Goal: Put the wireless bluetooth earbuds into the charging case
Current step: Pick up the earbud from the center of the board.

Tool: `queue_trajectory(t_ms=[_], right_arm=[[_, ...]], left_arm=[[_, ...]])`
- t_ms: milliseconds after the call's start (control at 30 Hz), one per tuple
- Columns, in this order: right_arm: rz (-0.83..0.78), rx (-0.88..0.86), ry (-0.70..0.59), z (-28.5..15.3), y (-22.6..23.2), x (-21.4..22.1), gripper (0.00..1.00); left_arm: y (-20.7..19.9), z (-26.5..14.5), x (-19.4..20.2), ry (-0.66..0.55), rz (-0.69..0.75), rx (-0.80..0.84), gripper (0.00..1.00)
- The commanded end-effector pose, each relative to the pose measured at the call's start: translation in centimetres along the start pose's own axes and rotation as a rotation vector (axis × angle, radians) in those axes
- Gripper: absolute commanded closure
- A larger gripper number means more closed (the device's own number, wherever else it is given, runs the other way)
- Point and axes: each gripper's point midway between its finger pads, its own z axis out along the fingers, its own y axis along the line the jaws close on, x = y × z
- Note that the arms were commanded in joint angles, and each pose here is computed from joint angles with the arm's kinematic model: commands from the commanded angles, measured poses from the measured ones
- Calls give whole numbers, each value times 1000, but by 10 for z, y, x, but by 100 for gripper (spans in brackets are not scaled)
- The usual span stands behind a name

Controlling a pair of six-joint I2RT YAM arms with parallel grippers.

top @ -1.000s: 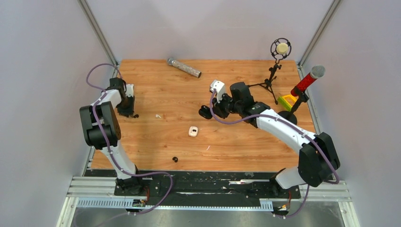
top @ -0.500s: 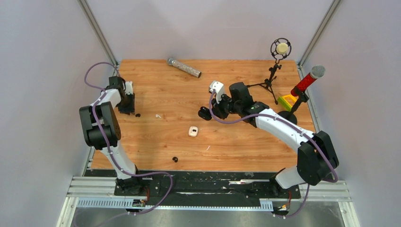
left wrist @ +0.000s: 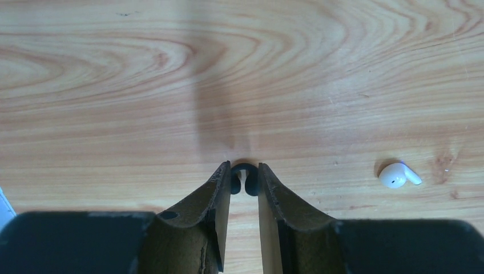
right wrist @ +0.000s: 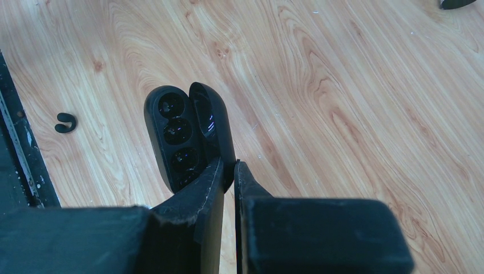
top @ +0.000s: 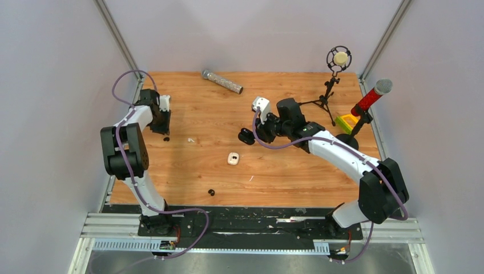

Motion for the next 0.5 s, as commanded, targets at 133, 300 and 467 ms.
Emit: queue_trajectory(t_ms=[133, 300, 467], right_arm=[[-31, -24, -71, -4, 3, -28, 100], [-34, -30, -78, -7, 5, -31, 100], [-36, -41, -84, -9, 7, -33, 100]], left_arm=[[3, -8, -9, -47, 48, -15, 72], [7, -3, -2, -23, 63, -29, 76], [4, -3, 2, -18, 62, -16, 75]])
